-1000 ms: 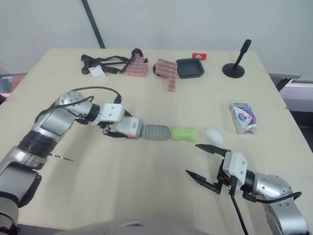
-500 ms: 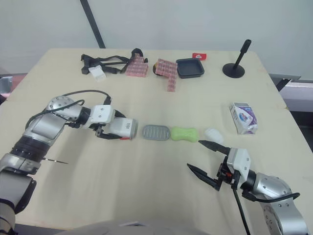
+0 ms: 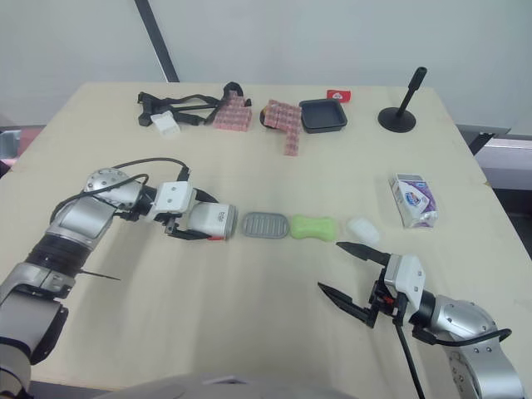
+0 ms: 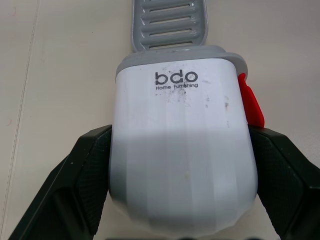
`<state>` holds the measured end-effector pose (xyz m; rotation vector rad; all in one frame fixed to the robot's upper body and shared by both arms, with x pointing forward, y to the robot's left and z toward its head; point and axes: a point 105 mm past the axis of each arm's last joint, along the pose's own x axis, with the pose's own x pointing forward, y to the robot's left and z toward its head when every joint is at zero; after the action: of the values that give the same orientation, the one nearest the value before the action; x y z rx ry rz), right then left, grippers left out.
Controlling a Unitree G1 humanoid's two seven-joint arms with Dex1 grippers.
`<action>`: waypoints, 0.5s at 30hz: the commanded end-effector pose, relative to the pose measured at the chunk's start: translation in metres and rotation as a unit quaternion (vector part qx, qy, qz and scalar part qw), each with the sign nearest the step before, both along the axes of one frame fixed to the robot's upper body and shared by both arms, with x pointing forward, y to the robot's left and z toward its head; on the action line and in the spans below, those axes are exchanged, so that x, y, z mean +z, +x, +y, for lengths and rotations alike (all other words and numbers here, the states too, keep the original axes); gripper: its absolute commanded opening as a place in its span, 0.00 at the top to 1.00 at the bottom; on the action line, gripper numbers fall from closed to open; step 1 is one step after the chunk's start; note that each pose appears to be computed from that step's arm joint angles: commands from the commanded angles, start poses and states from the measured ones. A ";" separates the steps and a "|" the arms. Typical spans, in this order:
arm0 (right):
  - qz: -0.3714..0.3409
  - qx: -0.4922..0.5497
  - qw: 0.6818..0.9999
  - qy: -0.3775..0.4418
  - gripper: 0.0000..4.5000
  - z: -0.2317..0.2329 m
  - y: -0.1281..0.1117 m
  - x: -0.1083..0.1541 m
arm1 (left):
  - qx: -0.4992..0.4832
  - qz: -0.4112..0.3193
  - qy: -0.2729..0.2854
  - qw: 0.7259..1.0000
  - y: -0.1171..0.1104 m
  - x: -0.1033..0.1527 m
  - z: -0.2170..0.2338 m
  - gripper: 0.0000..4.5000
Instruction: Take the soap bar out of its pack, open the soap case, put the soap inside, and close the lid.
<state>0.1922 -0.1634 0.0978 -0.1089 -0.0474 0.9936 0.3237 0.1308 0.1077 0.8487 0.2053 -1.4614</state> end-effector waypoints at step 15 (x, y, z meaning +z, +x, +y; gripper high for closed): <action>-0.017 0.010 1.000 -0.013 0.00 0.000 -0.002 0.007 | -0.003 -0.014 -0.072 0.997 0.002 0.033 0.004 0.00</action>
<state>0.1910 -0.1634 0.0962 -0.1220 -0.0362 1.0022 0.3249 0.1350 0.1188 0.7724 0.1590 -1.4653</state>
